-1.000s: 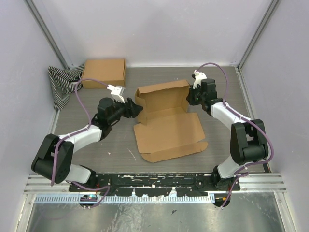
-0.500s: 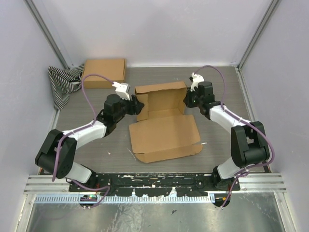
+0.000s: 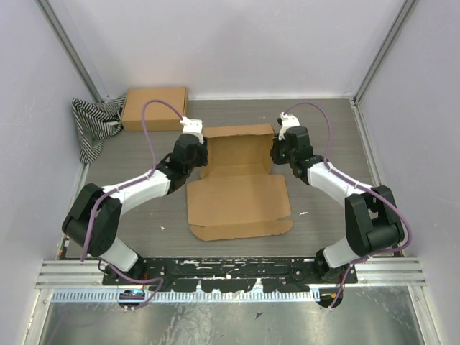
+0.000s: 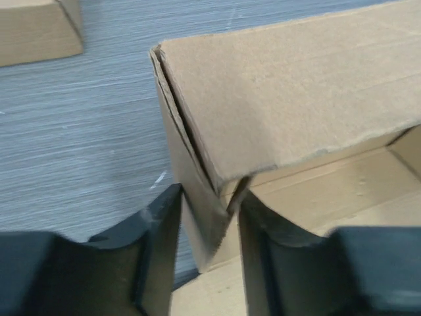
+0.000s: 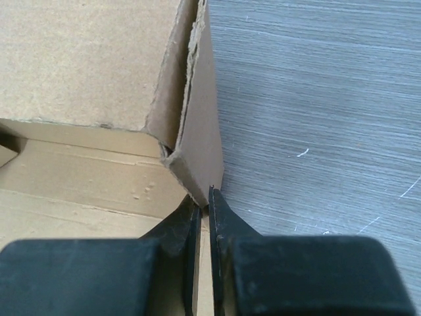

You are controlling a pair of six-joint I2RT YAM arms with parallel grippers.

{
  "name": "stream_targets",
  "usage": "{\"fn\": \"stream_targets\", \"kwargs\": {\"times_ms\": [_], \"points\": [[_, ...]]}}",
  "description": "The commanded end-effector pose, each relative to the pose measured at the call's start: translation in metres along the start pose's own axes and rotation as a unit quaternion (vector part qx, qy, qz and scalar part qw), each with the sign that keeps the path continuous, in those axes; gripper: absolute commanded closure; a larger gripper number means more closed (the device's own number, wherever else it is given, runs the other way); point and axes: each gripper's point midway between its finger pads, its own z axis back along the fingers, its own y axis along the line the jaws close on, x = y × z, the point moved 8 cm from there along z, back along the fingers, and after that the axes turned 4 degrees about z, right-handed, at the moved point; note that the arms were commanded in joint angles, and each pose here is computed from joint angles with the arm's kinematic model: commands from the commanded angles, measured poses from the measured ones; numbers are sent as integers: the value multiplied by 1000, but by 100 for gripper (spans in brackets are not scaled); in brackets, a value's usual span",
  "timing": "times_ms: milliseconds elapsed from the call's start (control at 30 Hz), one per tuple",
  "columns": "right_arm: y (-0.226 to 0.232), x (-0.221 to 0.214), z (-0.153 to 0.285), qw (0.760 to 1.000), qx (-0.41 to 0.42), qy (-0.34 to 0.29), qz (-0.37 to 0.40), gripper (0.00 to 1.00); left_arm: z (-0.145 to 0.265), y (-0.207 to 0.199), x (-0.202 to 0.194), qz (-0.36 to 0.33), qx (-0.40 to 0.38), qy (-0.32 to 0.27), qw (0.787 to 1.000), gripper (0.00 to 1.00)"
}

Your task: Fold the paper box

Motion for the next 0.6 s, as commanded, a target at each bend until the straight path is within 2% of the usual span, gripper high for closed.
{"fn": "stream_targets", "kwargs": {"times_ms": [0, 133, 267, 400, 567], "points": [[11, 16, 9, 999, -8, -41, -21, 99, -4, 8, 3, -28, 101, 11, 994, 64], [19, 19, 6, 998, -40, -34, -31, 99, -7, 9, 7, -30, 165, 28, 985, 99], [24, 19, 4, 993, -100, -14, -58, 99, -3, 12, 11, -72, 271, 49, 959, 100], [23, 21, 7, 983, -151, -4, -103, 99, -1, 10, 13, -107, 329, 60, 936, 100], [28, 25, 9, 978, -175, -9, -111, 99, 4, 1, 10, -93, 334, 36, 937, 100]]}}
